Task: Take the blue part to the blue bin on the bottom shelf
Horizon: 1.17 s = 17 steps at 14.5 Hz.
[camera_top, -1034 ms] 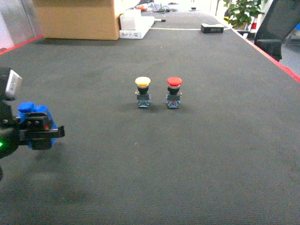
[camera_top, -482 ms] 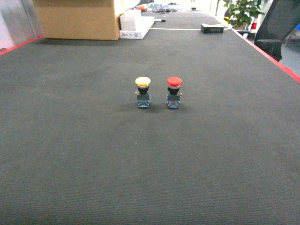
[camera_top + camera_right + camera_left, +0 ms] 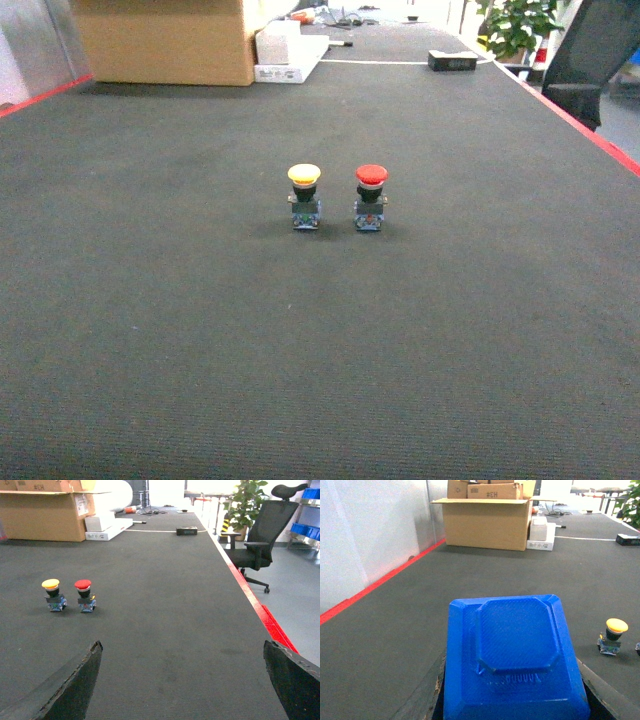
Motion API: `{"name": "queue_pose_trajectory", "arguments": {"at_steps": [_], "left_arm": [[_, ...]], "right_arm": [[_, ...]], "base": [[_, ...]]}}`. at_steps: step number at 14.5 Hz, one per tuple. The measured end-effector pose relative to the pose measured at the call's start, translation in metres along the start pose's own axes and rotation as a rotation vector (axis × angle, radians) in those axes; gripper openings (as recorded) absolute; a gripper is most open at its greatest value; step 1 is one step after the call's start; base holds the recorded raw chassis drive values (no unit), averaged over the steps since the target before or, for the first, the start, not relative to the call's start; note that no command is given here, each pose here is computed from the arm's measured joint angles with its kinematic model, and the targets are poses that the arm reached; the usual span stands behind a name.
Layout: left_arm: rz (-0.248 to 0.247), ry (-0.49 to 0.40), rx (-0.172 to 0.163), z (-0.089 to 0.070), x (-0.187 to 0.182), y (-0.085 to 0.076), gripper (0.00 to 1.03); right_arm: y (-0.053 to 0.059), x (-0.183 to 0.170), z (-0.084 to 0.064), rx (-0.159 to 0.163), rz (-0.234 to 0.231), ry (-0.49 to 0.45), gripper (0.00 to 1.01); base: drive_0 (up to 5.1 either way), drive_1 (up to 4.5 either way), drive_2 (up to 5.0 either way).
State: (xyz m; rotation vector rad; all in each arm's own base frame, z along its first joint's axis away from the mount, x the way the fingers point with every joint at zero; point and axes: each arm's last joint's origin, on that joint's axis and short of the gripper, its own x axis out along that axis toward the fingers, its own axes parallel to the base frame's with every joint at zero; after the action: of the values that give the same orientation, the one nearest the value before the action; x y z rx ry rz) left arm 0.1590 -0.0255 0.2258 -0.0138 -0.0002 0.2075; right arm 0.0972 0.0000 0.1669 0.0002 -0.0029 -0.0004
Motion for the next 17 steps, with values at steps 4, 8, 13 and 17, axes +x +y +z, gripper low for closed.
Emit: {"name": "queue_pose_trajectory", "arguments": {"at_steps": [4,8,13,17], "left_arm": [[0.000,-0.001,-0.001,0.0002,-0.0002,0.0001,0.44],[0.000,-0.002,-0.001,0.0003,-0.0002,0.0001,0.44],[0.000,0.000,0.001,0.0000,-0.0001,0.0001,0.44],[0.002,-0.003,-0.001,0.0005,-0.0004,0.0003,0.44]], "right_arm": [[0.0000,0.0000,0.0000,0.000,0.000,0.000,0.98],[0.0000,0.0000,0.0000,0.000,0.000,0.000,0.98],[0.0000,0.0000,0.0000,0.000,0.000,0.000,0.98],[0.0000,0.0000,-0.0001,0.000,0.000,0.001,0.98]], "base": [[0.0,0.00,0.0],[0.0,0.00,0.0],[0.0,-3.79,3.8],[-0.4,-1.13,0.3]]}}
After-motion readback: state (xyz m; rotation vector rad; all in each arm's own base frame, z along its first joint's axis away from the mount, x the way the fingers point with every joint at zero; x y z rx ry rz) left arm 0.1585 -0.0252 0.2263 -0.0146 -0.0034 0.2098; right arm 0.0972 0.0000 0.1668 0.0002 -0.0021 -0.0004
